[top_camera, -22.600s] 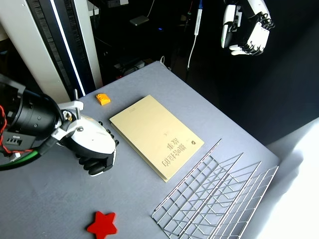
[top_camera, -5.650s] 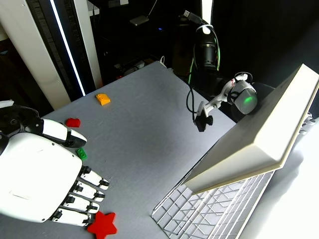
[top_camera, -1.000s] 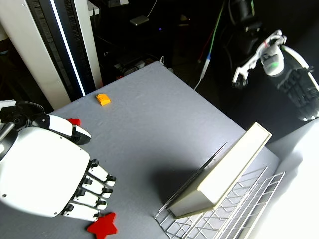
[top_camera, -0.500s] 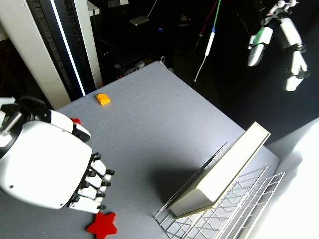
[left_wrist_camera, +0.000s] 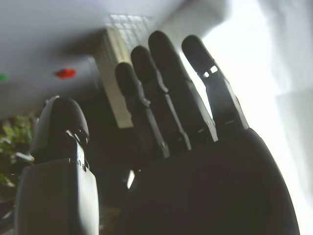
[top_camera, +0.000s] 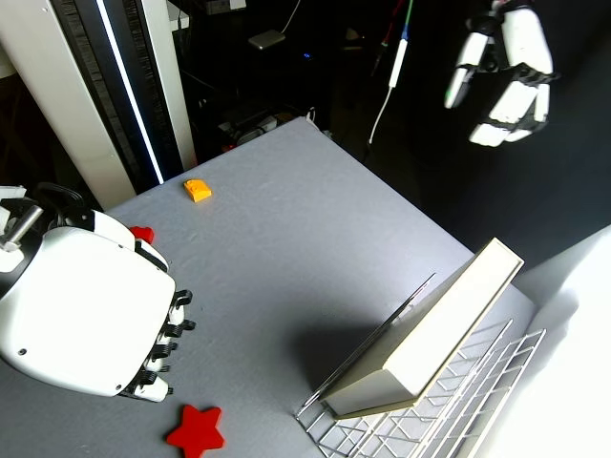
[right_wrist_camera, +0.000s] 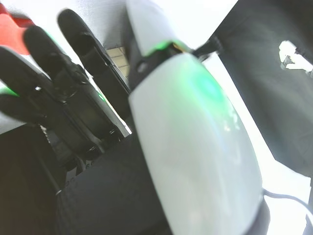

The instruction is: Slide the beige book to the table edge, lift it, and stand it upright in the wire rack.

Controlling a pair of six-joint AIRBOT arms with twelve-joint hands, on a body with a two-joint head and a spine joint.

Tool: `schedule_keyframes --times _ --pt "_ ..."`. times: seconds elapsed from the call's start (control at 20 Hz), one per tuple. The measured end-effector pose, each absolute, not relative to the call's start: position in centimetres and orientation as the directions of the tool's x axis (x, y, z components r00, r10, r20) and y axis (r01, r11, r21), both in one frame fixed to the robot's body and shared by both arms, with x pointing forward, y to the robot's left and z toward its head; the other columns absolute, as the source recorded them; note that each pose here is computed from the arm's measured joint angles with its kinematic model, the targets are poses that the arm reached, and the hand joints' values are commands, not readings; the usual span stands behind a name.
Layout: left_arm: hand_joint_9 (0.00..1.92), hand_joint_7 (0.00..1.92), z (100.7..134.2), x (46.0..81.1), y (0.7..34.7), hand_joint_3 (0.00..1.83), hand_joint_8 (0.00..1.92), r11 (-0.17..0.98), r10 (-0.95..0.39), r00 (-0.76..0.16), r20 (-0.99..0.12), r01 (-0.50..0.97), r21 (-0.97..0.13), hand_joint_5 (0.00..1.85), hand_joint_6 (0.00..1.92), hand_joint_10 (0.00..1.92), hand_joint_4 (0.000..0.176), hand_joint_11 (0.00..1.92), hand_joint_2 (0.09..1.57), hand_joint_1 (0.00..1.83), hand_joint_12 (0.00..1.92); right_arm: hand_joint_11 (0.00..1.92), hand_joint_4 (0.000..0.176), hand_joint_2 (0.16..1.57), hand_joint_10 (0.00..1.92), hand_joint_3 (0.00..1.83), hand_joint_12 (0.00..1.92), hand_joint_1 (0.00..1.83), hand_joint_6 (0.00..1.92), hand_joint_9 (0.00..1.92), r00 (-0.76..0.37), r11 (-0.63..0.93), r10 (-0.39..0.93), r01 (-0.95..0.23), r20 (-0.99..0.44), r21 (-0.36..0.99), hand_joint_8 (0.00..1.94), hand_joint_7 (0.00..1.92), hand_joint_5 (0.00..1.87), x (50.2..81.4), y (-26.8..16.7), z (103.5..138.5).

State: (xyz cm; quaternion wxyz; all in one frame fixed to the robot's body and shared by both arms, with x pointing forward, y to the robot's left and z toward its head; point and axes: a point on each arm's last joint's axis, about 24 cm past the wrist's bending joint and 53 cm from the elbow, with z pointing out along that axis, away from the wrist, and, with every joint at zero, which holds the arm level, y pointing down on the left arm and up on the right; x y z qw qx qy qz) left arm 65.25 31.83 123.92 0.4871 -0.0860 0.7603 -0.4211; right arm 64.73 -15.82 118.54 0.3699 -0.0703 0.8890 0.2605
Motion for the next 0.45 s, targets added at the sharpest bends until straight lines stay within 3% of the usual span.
schedule_keyframes --times 0.05,0.1,0.15,0.2,0.25,0.35,0.4,0.45 --pt "0.76 0.88 124.1 65.2 32.2 0.00 0.97 0.640 -0.538 -0.503 -0.677 0.279 -0.716 0.82 1.27 1.32 0.007 0.62 1.20 1.01 1.58 0.72 0.000 1.30 1.66 0.00 1.89 0.34 1.28 0.70 -0.719 0.855 0.066 -0.317 -0.692 0.411 1.39 0.77 0.74 64.7 -15.9 118.5" --pt "0.76 0.82 124.2 65.1 32.3 0.00 1.40 0.645 -0.535 -0.498 -0.682 0.281 -0.711 0.84 1.26 1.59 0.000 0.68 1.19 1.04 1.74 0.78 0.000 1.29 1.82 0.00 1.91 0.35 1.56 0.76 -0.719 0.856 0.067 -0.315 -0.691 0.410 1.63 0.78 0.66 64.6 -16.0 118.4" --pt "0.78 0.81 124.2 65.1 32.3 0.00 1.58 0.654 -0.520 -0.496 -0.695 0.293 -0.698 0.84 1.27 1.69 0.000 0.71 1.19 1.05 1.82 0.84 0.000 1.28 1.90 0.00 1.92 0.39 1.73 0.79 -0.719 0.855 0.065 -0.317 -0.692 0.409 1.79 0.75 0.61 64.6 -15.9 118.4" --pt "0.80 0.81 124.2 64.8 32.1 0.00 1.70 0.667 -0.489 -0.497 -0.717 0.317 -0.675 0.84 1.25 1.85 0.000 0.77 1.19 1.08 1.90 0.89 0.000 1.27 1.92 0.00 1.92 0.44 1.88 0.84 -0.717 0.853 0.060 -0.324 -0.694 0.408 1.91 0.75 0.58 64.4 -15.7 118.5" --pt "0.86 0.81 124.3 64.8 32.0 0.00 1.83 0.668 -0.479 -0.496 -0.724 0.329 -0.667 0.84 1.24 1.91 0.000 0.83 1.19 1.11 1.92 1.00 0.000 1.27 1.92 0.00 1.92 0.53 1.91 0.93 -0.717 0.852 0.055 -0.329 -0.695 0.407 1.94 0.81 0.65 64.3 -15.5 118.5" --pt "0.94 0.83 124.8 64.7 32.3 0.01 1.92 0.666 -0.480 -0.489 -0.728 0.337 -0.665 0.74 1.39 1.92 0.000 0.94 1.24 1.09 1.92 1.24 0.000 1.26 1.92 0.00 1.92 0.63 1.92 1.06 -0.702 0.850 0.026 -0.359 -0.712 0.384 1.94 0.94 0.84 64.3 -15.2 118.6" --pt "0.97 0.88 125.0 64.7 32.8 0.00 1.92 0.672 -0.480 -0.482 -0.733 0.335 -0.660 0.80 1.75 1.92 0.000 0.97 1.22 1.16 1.92 1.36 0.000 1.29 1.92 0.00 1.92 0.64 1.92 1.18 -0.682 0.850 0.001 -0.385 -0.731 0.360 1.94 1.07 0.96 64.4 -15.2 118.8" --pt "1.00 0.95 125.2 64.8 33.0 0.00 1.92 0.674 -0.482 -0.478 -0.735 0.334 -0.659 0.95 1.89 1.92 0.000 1.01 1.23 1.10 1.92 1.47 0.000 1.32 1.92 0.01 1.92 0.65 1.92 1.30 -0.673 0.850 -0.007 -0.394 -0.739 0.351 1.94 1.18 1.07 64.5 -15.3 118.9"
